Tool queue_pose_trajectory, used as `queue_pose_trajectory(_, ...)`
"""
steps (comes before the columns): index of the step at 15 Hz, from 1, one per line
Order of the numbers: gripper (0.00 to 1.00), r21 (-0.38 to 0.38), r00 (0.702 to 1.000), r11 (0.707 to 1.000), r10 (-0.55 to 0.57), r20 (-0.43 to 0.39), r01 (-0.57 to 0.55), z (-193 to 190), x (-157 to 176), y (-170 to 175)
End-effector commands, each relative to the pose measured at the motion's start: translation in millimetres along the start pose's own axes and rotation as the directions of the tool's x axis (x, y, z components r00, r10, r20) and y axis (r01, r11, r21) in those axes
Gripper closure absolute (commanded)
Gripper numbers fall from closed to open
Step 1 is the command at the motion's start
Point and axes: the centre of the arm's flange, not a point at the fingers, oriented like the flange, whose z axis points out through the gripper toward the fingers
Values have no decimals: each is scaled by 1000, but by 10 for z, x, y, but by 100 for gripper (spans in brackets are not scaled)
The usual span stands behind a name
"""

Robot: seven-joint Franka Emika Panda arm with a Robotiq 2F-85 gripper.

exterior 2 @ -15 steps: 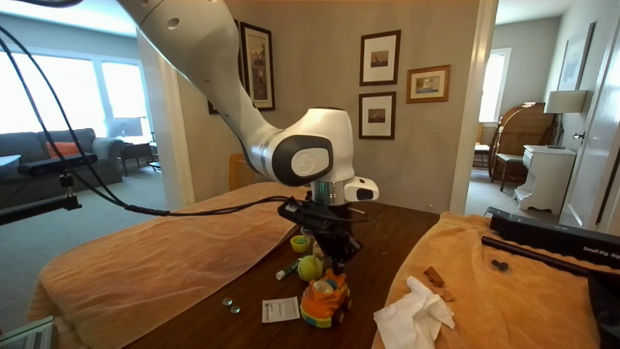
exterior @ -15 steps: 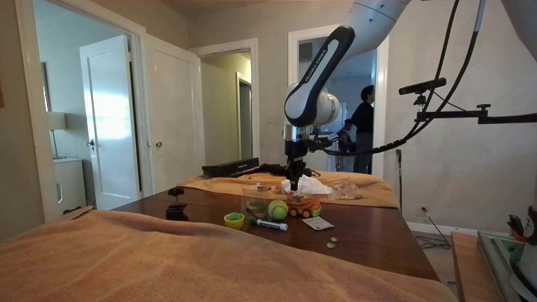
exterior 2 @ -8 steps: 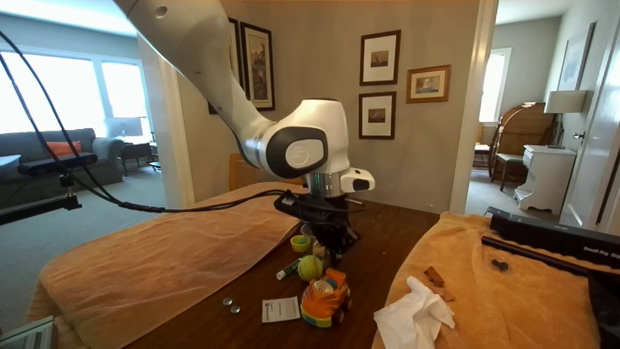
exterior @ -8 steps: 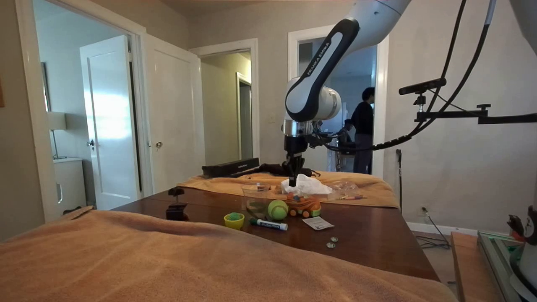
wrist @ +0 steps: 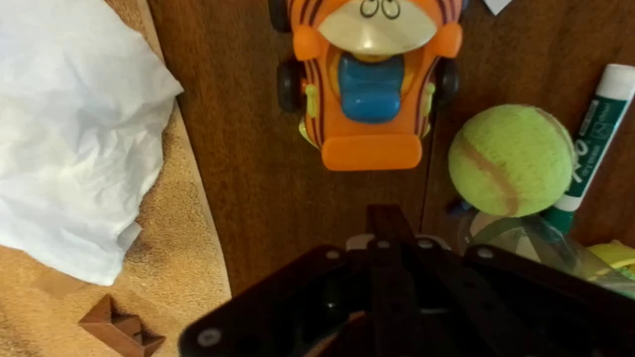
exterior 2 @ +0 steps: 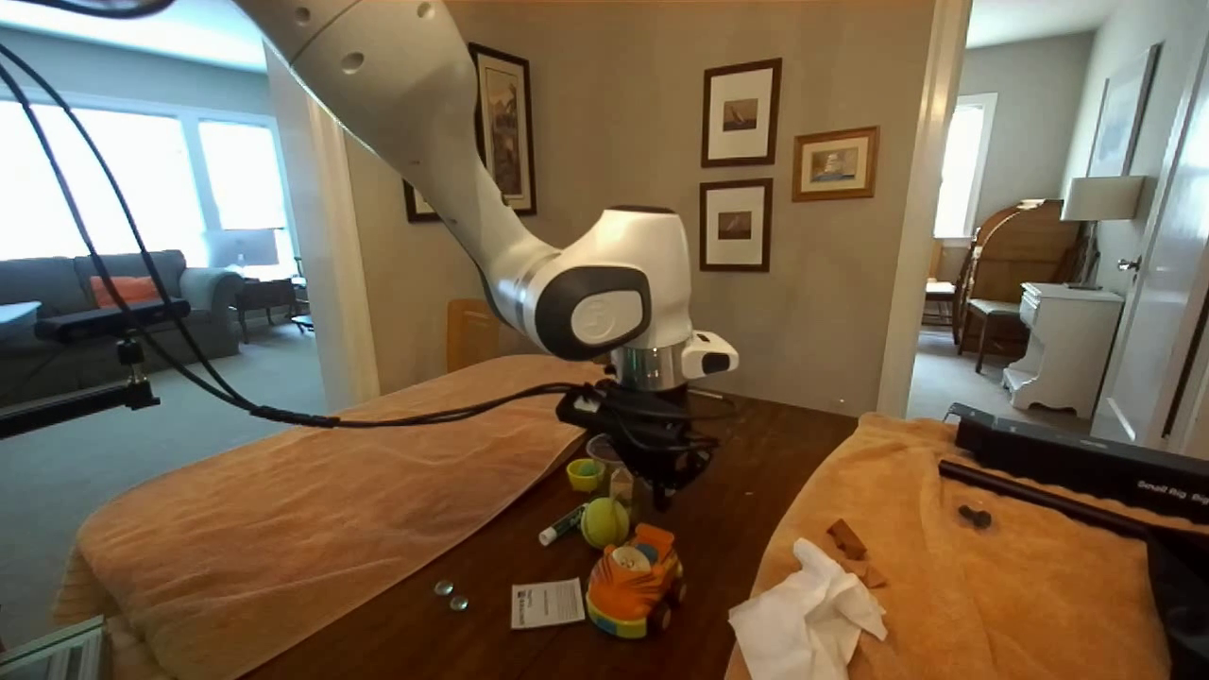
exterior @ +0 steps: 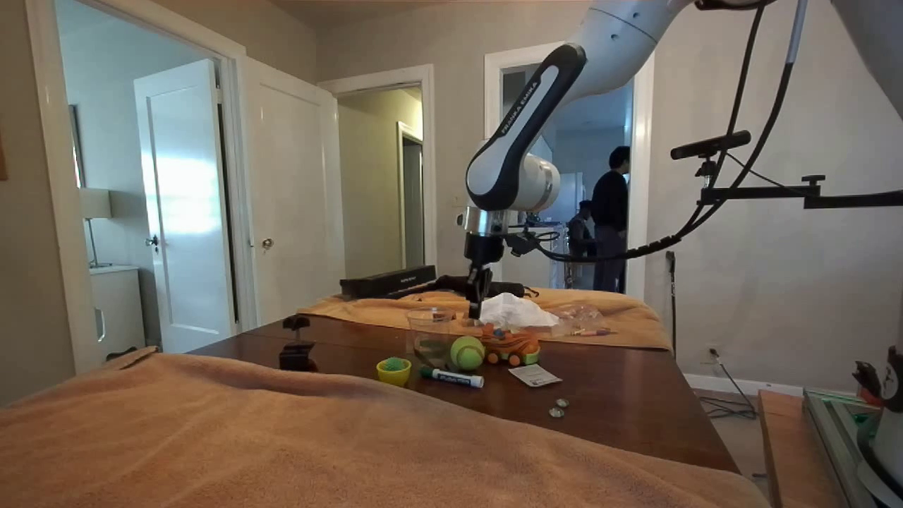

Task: Push the car towards you

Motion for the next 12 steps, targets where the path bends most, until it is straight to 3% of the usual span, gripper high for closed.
queue_pose_trajectory(1, 100, 54, 997, 996, -75, -9, 75, 327, 130, 152)
queue_pose_trajectory(6, 100, 80, 994, 991, -108, 31, 105, 533, 26, 165)
queue_pose_trajectory(12, 100, 84, 993, 992, -103, 63, 98, 451, -222, 26)
